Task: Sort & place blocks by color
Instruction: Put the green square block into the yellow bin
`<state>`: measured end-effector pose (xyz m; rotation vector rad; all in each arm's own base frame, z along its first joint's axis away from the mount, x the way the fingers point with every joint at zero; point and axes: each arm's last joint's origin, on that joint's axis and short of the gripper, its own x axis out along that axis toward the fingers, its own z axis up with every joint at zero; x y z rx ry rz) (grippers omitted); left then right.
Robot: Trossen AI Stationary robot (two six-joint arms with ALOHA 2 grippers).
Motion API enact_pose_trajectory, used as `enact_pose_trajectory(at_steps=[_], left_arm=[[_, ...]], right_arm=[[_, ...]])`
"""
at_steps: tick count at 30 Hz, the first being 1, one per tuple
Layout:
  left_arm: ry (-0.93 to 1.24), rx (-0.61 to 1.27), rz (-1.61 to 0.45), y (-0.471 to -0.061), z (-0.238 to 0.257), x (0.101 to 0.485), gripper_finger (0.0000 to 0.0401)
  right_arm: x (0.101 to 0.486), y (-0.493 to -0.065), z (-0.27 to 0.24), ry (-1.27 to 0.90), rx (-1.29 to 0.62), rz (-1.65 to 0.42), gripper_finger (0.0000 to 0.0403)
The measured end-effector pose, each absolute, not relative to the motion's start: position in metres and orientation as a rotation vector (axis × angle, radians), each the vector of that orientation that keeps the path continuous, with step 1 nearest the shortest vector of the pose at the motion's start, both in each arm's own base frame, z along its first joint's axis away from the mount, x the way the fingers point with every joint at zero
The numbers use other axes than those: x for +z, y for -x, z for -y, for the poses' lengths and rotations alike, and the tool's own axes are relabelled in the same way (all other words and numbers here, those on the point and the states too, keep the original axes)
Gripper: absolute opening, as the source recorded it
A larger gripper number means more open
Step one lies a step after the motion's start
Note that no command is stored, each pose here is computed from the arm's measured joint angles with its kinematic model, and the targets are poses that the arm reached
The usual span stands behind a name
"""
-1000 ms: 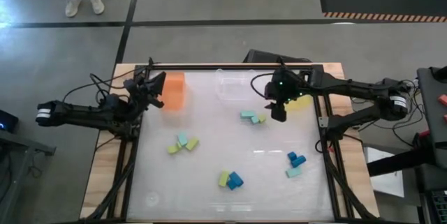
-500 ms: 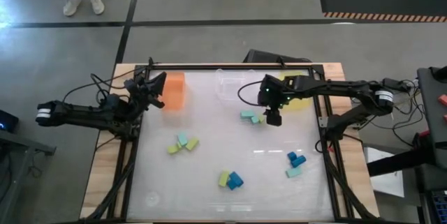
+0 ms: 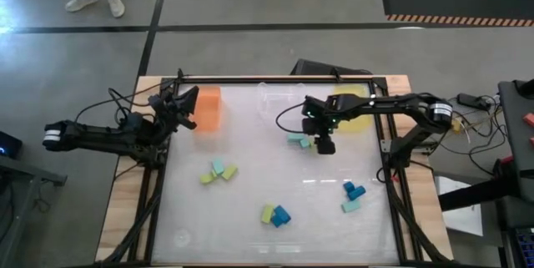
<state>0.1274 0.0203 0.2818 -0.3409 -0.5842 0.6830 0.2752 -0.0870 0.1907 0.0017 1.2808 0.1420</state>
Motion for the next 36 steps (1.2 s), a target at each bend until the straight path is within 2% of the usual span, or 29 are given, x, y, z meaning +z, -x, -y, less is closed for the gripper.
enact_pose_trajectory(at_steps=[6,11,16,20,28,36], left_arm=[[0.339,0.685,0.579,-0.128,-0.02,0.281,0.0],[0.34,0.687,0.579,-0.128,-0.02,0.281,0.0],[0.338,0.691,0.578,-0.128,-0.02,0.281,0.0],[0.338,0.691,0.578,-0.128,-0.02,0.281,0.0],[0.336,0.692,0.578,-0.128,-0.02,0.281,0.0],[0.336,0.692,0.576,-0.128,-0.02,0.281,0.0]], right_arm=[[0.187,-0.283,0.09,0.008,0.086,-1.256,0.0179],[0.189,-0.286,0.091,0.025,0.065,-1.257,0.0211],[0.189,-0.283,0.09,0.083,0.132,-1.279,0.0244],[0.183,-0.282,0.086,0.113,0.175,-1.301,0.0253],[0.161,-0.286,0.082,0.08,0.211,-1.356,0.024],[0.149,-0.29,0.083,0.057,0.213,-1.394,0.02]])
